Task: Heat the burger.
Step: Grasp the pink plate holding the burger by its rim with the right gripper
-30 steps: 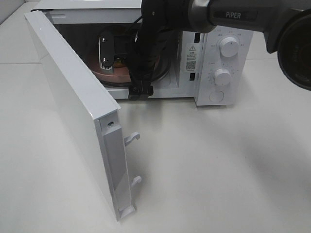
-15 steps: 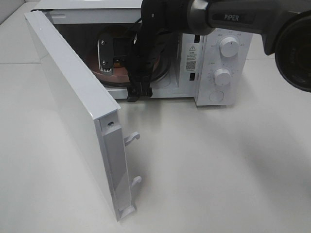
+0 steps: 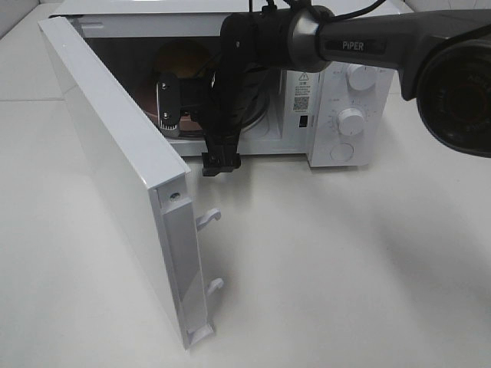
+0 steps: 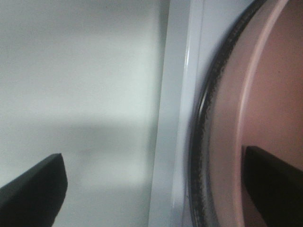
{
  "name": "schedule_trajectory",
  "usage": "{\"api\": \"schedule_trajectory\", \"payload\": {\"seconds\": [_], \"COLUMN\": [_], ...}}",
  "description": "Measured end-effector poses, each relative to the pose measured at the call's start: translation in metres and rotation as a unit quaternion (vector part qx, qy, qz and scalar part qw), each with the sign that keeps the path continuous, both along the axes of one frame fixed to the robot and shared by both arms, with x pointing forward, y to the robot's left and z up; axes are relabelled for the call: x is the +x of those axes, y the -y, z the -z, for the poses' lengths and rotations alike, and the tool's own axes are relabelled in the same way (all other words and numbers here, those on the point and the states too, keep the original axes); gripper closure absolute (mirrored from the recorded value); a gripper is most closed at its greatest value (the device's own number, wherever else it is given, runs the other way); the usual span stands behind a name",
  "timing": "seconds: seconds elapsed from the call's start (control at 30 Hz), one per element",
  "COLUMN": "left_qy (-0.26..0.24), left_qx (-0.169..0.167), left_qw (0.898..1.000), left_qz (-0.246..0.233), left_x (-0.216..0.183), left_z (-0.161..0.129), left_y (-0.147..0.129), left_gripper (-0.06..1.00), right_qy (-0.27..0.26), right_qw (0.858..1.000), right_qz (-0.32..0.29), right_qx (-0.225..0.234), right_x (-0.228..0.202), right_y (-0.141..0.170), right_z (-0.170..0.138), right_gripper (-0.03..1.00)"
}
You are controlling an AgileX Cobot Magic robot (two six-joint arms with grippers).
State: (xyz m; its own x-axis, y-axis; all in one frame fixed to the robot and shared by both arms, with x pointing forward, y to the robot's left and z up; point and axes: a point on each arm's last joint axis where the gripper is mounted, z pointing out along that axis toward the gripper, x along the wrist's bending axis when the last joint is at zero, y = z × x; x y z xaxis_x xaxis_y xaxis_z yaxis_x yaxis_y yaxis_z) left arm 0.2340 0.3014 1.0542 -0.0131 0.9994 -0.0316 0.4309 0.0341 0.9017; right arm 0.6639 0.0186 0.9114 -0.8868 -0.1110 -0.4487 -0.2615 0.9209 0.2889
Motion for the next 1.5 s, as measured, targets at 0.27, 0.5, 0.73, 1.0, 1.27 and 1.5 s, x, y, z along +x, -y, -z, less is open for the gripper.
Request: {"api": "schedule_trajectory", "payload": {"seconds": [0.27, 0.5, 0.73, 1.0, 1.27, 1.5], "left_qy": [0.0, 0.0, 0.0, 0.0, 0.0, 0.0], "left_qx": [0.0, 0.0, 0.0, 0.0, 0.0, 0.0], "left_qw": [1.0, 1.0, 1.0, 1.0, 1.0, 1.0], "left_qz": [0.0, 0.0, 0.0, 0.0, 0.0, 0.0], "left_x": [0.0, 0.0, 0.0, 0.0, 0.0, 0.0], "left_z": [0.0, 0.0, 0.0, 0.0, 0.0, 0.0], "left_y": [0.0, 0.0, 0.0, 0.0, 0.0, 0.0], "left_gripper": [-0.05, -0.05, -0.05, -0.05, -0.05, -0.05], "right_qy": [-0.005, -0.009, -0.01, -0.017, -0.014, -0.009], "right_qw": [1.0, 1.0, 1.0, 1.0, 1.0, 1.0], "right_qz": [0.0, 0.003, 0.003, 0.003, -0.001, -0.001], "right_qx": [-0.002, 0.005, 0.005, 0.004, 0.002, 0.005], "right_x": [0.0, 0.0, 0.0, -0.001, -0.001, -0.001], "right_y": [0.0, -0.001, -0.001, -0.001, -0.001, -0.001], "right_z": [0.006, 0.007, 0.007, 0.007, 0.0, -0.006], "right_gripper": [-0.02, -0.02, -0.02, 0.01, 0.49, 0.9]}}
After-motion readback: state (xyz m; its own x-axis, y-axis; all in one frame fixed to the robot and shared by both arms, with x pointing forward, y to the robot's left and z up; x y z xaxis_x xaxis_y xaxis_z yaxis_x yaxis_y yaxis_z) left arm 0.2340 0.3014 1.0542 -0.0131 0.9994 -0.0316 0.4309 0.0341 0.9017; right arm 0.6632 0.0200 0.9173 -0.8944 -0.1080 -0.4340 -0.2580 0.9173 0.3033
